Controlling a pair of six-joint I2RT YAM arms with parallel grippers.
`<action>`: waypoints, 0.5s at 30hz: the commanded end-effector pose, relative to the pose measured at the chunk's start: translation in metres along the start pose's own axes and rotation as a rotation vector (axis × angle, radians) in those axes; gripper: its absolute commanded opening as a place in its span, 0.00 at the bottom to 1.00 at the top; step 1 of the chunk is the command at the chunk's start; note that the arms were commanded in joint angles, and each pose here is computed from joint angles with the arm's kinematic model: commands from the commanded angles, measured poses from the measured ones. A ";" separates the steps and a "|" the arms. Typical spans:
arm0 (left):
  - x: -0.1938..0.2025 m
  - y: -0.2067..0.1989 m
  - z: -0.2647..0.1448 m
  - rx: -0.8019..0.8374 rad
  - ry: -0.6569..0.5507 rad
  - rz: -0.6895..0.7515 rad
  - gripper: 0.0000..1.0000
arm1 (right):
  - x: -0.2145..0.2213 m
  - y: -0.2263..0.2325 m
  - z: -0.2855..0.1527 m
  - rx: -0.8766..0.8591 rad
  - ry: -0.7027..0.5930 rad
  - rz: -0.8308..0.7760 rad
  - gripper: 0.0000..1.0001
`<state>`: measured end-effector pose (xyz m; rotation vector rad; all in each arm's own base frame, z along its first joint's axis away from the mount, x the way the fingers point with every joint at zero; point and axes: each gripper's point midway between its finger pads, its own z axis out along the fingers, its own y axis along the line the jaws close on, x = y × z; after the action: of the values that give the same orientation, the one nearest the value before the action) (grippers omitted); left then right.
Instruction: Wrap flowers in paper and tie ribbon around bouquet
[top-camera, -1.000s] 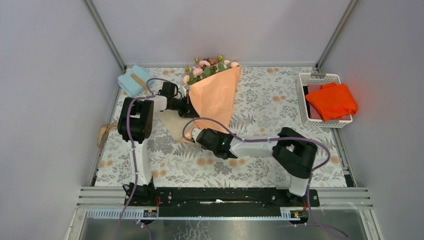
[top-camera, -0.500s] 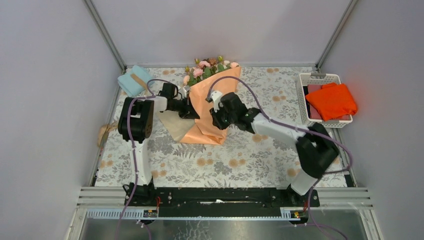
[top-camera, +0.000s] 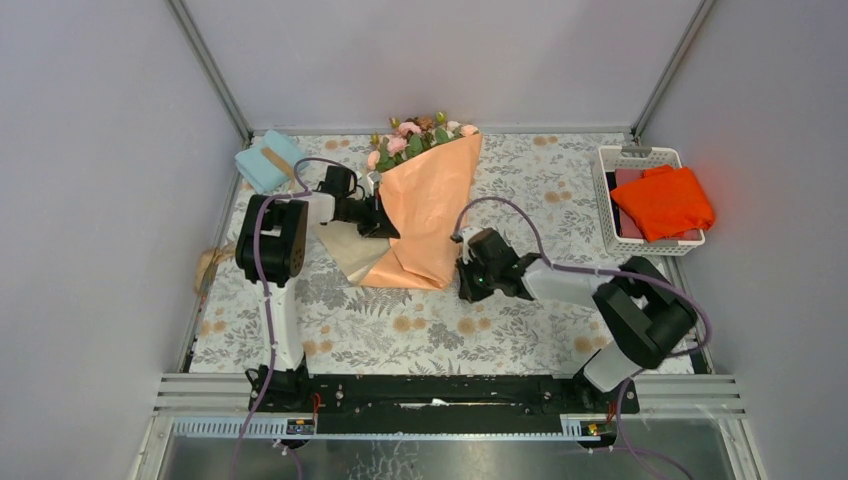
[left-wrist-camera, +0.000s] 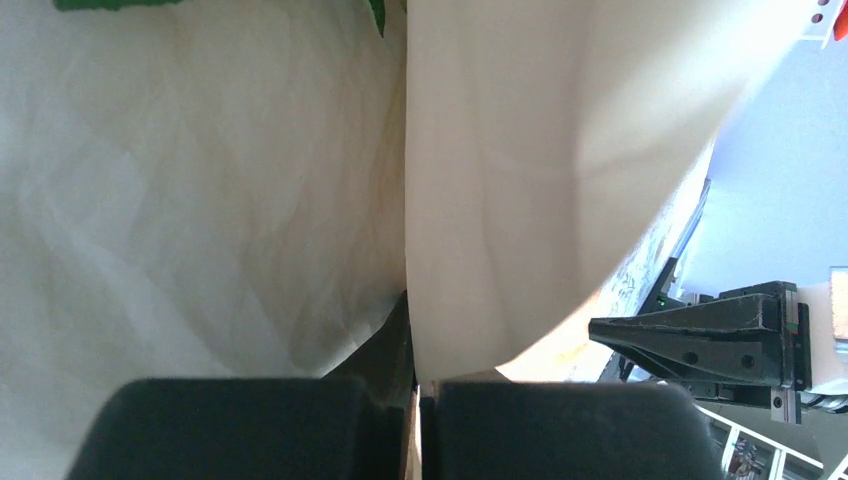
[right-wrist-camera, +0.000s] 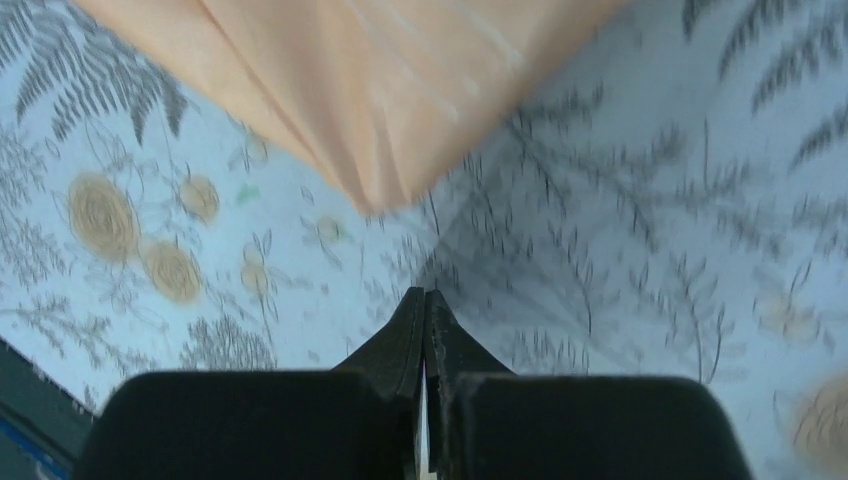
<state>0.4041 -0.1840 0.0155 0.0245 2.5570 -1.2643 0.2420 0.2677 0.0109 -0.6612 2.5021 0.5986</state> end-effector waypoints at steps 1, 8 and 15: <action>0.015 0.034 0.001 -0.151 0.010 0.019 0.00 | 0.046 -0.012 -0.030 0.081 0.083 0.094 0.00; 0.014 0.029 -0.004 -0.152 0.002 0.044 0.00 | -0.029 0.013 -0.050 -0.017 -0.114 0.028 0.06; 0.015 0.037 -0.003 -0.186 0.032 0.046 0.00 | -0.096 0.054 0.008 -0.232 -0.075 -0.074 0.03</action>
<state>0.4027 -0.1801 0.0164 0.0730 2.5547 -1.1905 0.2735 0.3065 0.0706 -0.6645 2.4223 0.7179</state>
